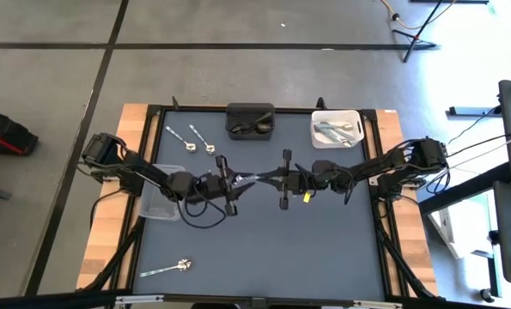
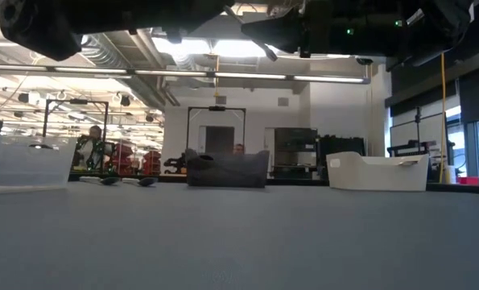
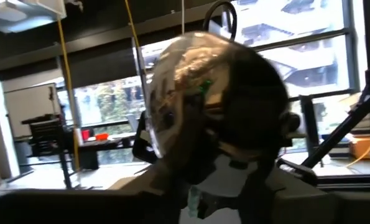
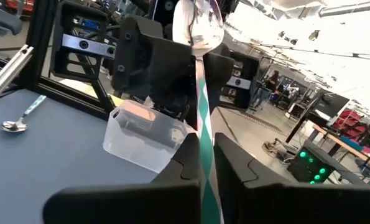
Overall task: Sort silverware by color (type)
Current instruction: Put the right blue spoon into the transparent bin
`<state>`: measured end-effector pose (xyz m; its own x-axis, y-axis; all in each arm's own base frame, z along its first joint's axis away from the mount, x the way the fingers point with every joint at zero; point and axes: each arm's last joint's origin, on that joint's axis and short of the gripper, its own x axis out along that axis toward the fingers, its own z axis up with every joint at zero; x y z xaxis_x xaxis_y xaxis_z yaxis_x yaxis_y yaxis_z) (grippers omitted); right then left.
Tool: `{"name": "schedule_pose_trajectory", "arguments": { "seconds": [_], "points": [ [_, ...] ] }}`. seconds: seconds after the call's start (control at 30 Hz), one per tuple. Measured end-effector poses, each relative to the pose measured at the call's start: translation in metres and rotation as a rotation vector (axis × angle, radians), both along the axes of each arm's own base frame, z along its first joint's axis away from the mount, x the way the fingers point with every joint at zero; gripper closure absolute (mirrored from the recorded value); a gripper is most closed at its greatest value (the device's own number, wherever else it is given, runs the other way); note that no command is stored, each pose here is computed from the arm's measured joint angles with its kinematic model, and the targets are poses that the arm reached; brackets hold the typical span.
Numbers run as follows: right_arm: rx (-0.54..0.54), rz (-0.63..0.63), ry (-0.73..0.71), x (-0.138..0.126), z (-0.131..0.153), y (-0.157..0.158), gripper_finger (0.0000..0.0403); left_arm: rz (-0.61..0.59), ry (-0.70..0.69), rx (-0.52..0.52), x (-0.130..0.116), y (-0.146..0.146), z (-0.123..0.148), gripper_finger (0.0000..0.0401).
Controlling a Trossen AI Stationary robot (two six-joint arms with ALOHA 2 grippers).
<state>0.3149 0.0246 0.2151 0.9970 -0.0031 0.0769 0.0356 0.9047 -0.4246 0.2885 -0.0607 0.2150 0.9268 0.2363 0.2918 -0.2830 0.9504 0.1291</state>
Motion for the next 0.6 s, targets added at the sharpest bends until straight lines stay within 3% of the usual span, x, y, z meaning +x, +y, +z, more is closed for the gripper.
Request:
{"name": "schedule_pose_trajectory", "arguments": {
  "seconds": [0.23, 0.43, 0.6],
  "points": [
    [0.040, 0.023, -0.006, 0.000, 0.001, 0.000, 0.0368, 0.029, 0.010, -0.002, 0.000, -0.001, 0.000, 0.0388],
    [0.072, 0.018, 0.026, -0.002, 0.002, 0.000, 0.0334, 0.046, 0.035, 0.038, -0.002, -0.003, 0.002, 0.0385],
    [0.053, 0.042, 0.026, -0.021, 0.029, 0.010, 0.0295, 0.179, 0.134, 0.073, -0.020, -0.014, 0.020, 0.0385]
  ]
}}
